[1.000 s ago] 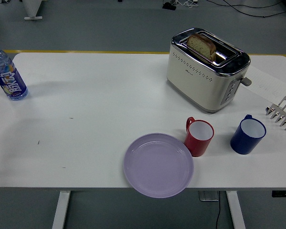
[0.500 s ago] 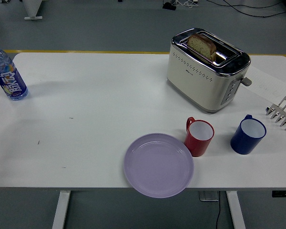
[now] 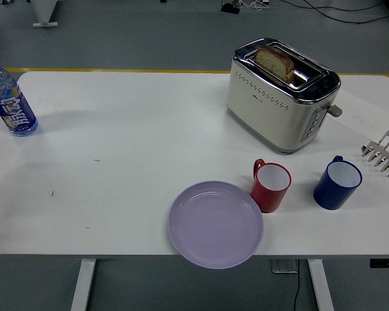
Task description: Push plate across desktop
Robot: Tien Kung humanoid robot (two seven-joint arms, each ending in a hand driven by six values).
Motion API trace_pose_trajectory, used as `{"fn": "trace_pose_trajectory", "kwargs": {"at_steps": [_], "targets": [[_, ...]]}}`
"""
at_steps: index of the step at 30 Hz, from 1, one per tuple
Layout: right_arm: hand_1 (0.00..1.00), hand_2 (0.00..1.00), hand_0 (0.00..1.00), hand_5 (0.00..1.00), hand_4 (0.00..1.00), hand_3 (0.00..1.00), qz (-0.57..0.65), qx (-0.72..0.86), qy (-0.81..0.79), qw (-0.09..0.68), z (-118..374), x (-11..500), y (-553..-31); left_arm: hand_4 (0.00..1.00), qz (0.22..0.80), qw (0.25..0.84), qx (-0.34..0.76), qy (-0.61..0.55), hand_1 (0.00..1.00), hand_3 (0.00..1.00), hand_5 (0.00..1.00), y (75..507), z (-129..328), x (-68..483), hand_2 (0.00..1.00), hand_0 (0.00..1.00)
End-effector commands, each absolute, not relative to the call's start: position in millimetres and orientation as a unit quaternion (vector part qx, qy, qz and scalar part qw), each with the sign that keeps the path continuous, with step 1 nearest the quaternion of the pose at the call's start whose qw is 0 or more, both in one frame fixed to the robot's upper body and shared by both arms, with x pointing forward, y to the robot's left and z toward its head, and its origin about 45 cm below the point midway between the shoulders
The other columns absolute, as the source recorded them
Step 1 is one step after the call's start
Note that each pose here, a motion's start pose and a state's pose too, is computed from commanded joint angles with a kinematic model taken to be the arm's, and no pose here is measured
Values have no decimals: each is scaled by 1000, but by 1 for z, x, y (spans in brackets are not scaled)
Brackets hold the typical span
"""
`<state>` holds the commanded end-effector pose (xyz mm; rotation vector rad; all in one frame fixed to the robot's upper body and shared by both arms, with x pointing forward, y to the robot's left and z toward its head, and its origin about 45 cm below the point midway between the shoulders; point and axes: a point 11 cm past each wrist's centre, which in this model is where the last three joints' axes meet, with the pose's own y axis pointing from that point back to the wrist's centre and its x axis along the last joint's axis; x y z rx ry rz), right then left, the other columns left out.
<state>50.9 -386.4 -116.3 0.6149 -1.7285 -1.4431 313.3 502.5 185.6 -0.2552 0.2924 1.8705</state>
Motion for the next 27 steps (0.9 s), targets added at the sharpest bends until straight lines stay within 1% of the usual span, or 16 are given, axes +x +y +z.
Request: {"fn": "trace_pose_trajectory", "kwargs": {"at_steps": [27], "targets": [[664,762,669,569,535,803,-569,238,-679,398,-117,45,-387,564,796,587,-84,121,707,659,998,500,182,312,688,662]]}}
